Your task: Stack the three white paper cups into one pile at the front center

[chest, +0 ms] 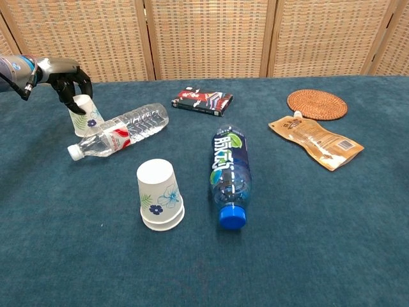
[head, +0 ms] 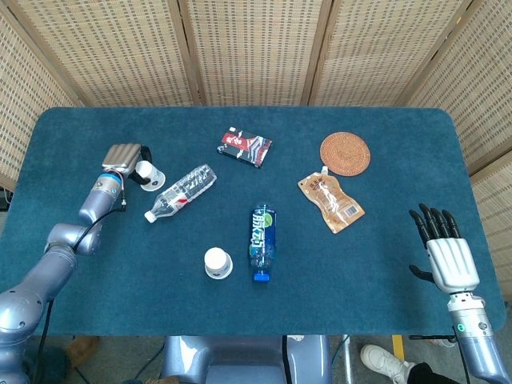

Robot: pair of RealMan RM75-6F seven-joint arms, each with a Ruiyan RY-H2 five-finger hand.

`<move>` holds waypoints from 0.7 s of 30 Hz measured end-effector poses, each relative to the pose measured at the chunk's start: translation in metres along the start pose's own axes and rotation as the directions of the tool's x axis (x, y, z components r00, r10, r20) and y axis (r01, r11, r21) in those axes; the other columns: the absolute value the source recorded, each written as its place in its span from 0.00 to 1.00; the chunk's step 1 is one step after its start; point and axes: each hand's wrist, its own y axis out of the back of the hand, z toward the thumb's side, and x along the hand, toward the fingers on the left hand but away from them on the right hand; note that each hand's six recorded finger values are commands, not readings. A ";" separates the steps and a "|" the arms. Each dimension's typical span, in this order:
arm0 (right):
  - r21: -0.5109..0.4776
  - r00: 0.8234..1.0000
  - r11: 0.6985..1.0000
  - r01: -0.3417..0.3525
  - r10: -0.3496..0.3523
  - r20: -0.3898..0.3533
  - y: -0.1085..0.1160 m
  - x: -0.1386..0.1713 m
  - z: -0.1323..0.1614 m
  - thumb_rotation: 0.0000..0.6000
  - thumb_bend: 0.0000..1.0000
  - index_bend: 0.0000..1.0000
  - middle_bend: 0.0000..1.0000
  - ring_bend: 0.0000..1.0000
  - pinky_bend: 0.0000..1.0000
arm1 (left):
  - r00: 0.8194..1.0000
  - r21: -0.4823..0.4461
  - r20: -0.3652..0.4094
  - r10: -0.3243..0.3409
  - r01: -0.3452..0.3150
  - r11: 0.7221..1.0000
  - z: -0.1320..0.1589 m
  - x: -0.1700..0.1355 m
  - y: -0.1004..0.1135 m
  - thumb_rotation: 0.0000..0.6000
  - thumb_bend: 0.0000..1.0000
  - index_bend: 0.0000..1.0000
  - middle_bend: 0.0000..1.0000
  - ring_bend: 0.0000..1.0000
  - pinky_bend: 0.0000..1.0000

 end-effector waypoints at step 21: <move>-0.020 1.000 1.000 0.008 -0.009 -0.008 0.005 0.003 0.003 1.00 0.00 0.01 0.00 0.00 0.00 | 0.913 -0.120 0.393 0.111 -0.068 0.990 0.069 -0.110 0.076 1.00 0.31 0.56 0.40 0.44 0.45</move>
